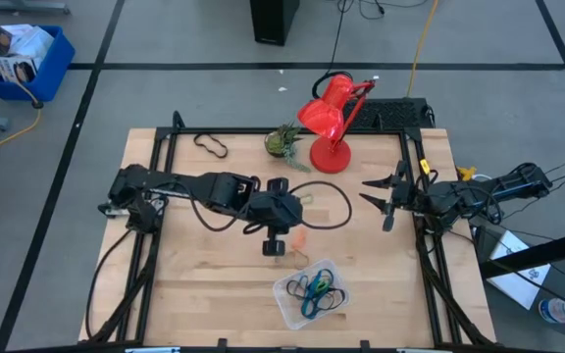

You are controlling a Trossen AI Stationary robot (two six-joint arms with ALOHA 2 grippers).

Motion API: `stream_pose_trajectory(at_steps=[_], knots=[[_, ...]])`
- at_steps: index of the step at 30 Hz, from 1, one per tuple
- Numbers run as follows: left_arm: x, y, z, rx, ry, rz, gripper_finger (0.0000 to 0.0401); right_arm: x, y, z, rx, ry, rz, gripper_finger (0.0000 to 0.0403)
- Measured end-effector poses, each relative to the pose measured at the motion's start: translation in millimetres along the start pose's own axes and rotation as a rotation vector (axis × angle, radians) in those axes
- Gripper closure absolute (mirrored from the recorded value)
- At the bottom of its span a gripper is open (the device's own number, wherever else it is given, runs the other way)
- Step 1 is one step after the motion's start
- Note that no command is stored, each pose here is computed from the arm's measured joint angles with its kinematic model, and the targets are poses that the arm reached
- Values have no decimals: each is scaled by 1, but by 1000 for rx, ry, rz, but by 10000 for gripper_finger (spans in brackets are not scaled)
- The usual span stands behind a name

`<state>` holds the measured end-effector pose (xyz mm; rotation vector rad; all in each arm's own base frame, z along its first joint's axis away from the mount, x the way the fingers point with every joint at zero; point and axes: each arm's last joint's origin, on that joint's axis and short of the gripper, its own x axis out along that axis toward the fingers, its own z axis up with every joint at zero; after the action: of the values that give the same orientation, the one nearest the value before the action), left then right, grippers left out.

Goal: Pick and place rubber bands into bin
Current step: Put the brown rubber band into the transparent container

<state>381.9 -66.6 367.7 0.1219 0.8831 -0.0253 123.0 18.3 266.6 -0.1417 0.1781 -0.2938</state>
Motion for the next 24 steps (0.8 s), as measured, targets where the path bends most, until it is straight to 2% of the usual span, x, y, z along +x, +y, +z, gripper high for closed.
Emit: stream_pose_trajectory(at_steps=[10, 14, 19, 24], knots=[[1, 6, 0, -23, 3, 22, 338, 0, 0, 0, -1, 0, 0, 259], [1, 6, -1, -25, 10, 24, 306, 0, 0, 0, -1, 0, 0, 259], [1, 8, -8, -5, 81, 28, 261, 0, 0, 0, -1, 0, 0, 259], [9, 7, -19, -36, 158, 33, 239, 0, 0, 0, 1, 0, 0, 259]])
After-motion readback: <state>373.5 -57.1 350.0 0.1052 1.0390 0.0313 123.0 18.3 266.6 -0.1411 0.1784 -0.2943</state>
